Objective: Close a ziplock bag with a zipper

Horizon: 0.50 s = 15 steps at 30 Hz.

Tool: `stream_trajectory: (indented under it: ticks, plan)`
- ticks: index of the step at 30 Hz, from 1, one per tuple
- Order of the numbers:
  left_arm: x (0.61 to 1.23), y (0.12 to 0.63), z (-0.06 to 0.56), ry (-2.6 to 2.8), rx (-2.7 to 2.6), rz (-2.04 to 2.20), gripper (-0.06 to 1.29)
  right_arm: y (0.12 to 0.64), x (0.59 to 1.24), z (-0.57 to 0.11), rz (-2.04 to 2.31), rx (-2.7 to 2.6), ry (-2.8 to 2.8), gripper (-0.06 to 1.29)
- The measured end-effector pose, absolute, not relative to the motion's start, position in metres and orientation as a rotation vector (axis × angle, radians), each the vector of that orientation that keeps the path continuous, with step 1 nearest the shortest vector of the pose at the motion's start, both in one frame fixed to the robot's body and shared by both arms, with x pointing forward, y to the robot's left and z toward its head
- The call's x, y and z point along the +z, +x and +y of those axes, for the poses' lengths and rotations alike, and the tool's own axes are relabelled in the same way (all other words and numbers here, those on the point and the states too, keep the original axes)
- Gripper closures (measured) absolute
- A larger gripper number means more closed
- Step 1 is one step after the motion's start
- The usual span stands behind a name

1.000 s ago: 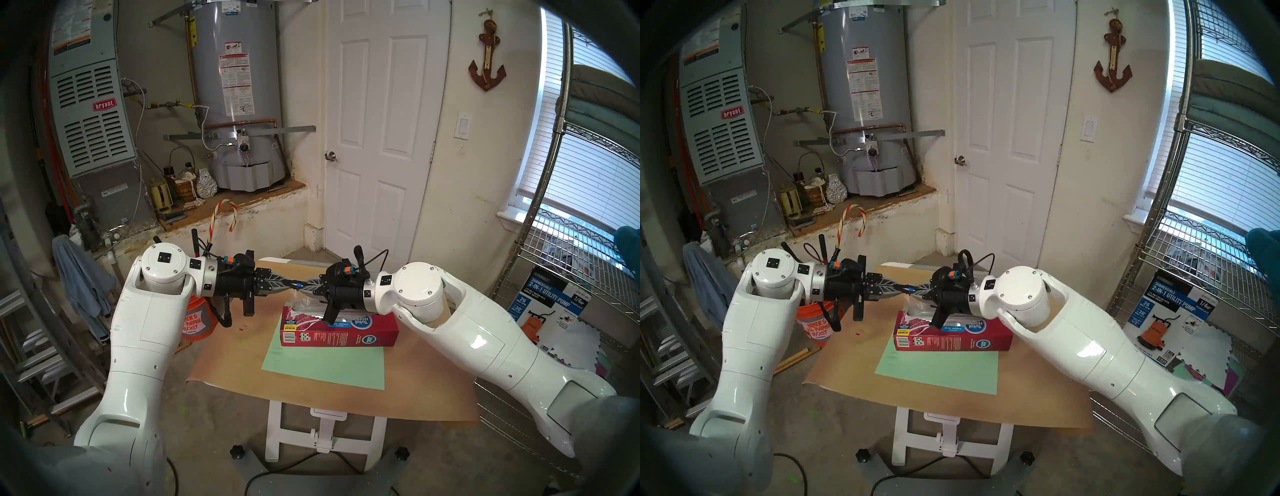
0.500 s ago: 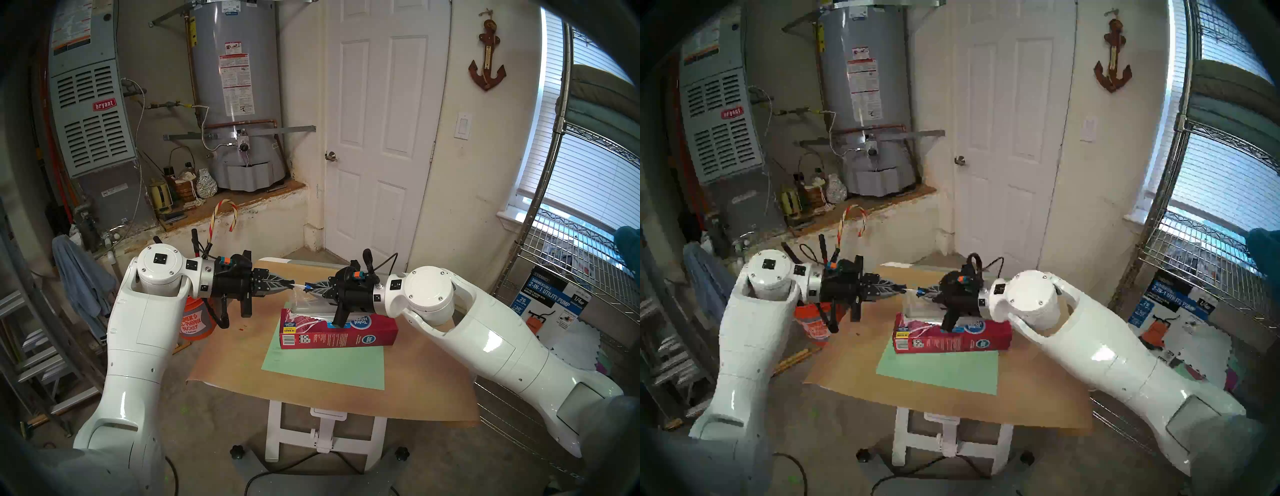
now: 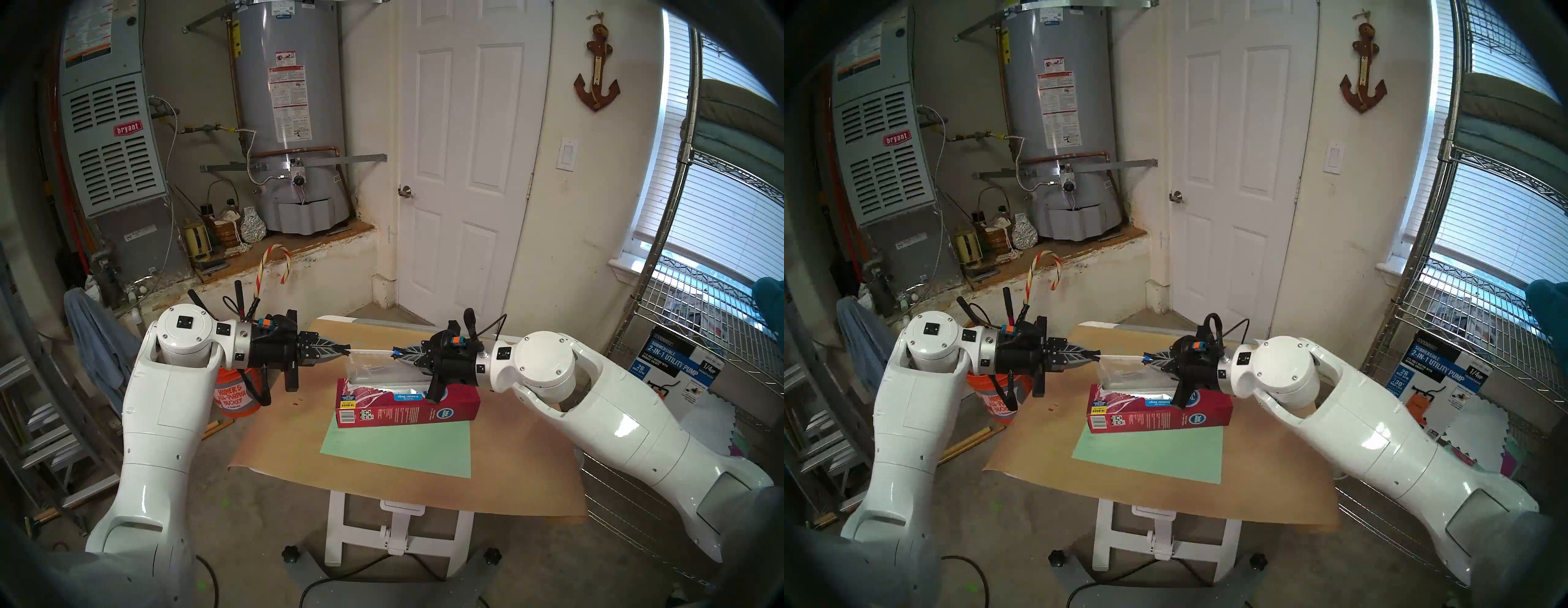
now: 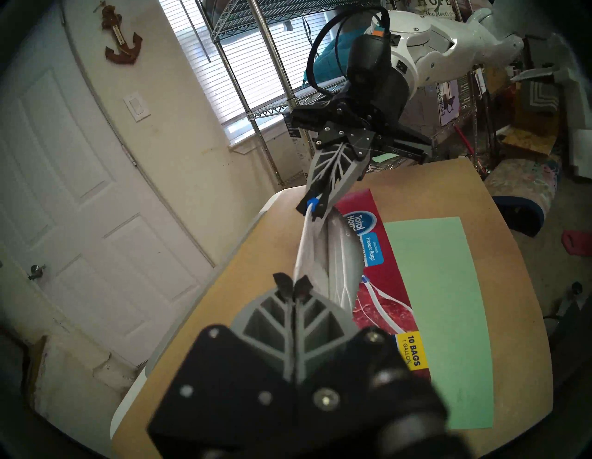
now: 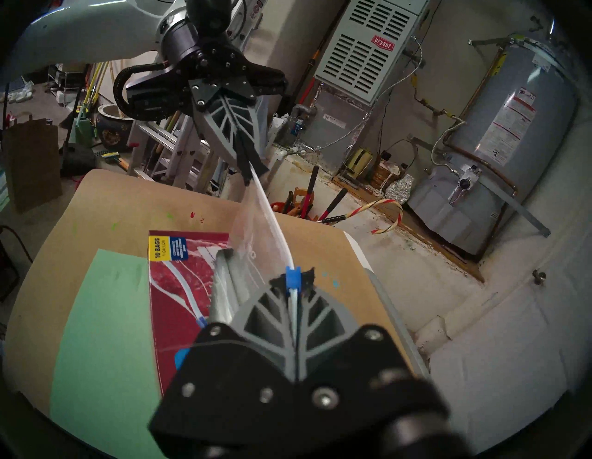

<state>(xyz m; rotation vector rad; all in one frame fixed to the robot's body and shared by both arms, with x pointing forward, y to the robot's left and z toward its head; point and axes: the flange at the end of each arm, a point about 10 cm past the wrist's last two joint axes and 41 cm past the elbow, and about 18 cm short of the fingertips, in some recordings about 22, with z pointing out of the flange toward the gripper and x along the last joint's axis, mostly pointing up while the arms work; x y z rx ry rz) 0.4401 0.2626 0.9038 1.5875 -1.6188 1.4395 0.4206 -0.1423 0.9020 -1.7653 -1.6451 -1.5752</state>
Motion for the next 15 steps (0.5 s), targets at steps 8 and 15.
stream_trajectory:
  ticks: [8, 15]
  plan:
    - [0.894, 0.445, 0.27, 1.609, 1.421, -1.599, 1.26, 0.42, 0.899, -0.174, -1.671, -1.573, -1.824, 1.25]
    - [0.893, 0.452, 0.278, 1.626, 1.423, -1.597, 1.26, 0.423, 0.903, -0.205, -1.695, -1.584, -1.886, 1.25]
